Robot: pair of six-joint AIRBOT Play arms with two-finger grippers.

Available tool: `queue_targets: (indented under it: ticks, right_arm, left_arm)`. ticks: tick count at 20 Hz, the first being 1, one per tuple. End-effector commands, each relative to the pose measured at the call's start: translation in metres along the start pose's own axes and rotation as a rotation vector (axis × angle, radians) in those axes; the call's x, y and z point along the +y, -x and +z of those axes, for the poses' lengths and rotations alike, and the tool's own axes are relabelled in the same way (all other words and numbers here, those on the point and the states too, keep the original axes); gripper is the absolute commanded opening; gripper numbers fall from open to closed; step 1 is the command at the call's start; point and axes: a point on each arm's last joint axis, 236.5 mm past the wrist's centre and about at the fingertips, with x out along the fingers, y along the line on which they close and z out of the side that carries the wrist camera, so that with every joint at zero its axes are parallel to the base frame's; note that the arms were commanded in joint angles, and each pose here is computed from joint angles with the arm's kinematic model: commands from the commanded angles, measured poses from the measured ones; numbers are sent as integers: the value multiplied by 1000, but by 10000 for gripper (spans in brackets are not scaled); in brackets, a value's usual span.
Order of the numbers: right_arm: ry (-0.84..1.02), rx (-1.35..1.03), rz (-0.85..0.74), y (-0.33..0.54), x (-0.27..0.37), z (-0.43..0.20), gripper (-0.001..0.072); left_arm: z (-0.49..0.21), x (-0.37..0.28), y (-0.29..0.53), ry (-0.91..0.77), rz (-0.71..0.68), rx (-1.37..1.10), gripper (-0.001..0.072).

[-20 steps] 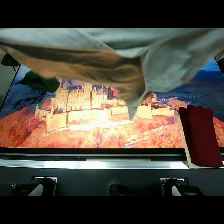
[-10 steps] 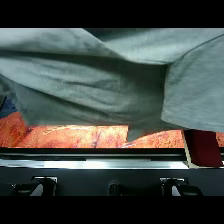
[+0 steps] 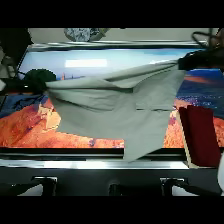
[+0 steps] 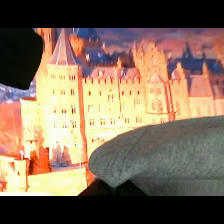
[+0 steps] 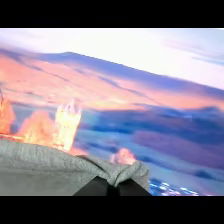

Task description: Fold the shirts.

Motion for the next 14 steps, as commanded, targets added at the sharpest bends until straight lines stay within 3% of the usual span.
queue_targets:
  ticks: [1,5,6,7,8,9,11,14]
  right_arm:
    - [-264,93,187,-120,24,-46,50]
    - [-316,280,295,-162,56,-106,50]
    - [-321,275,298,-162,56,-105,72]
    - [-326,260,306,-158,57,-97,256]
    - [-324,250,313,-147,54,-89,472]
    - [-307,251,316,-131,49,-83,594]
    - [-244,321,306,-97,37,-94,596]
    - [-142,633,340,-35,21,-163,584]
  left_arm:
    - [-54,14,-97,60,-15,214,35]
    - [-94,-7,-128,199,-108,363,38]
    - [-92,-8,-128,203,-113,360,82]
    - [-86,-7,-123,201,-116,356,243]
    - [-77,-5,-114,197,-122,360,506]
    - [-69,-1,-102,192,-126,374,625]
    - [-67,14,-74,189,-133,433,623]
    - [-116,35,-50,255,-151,614,601]
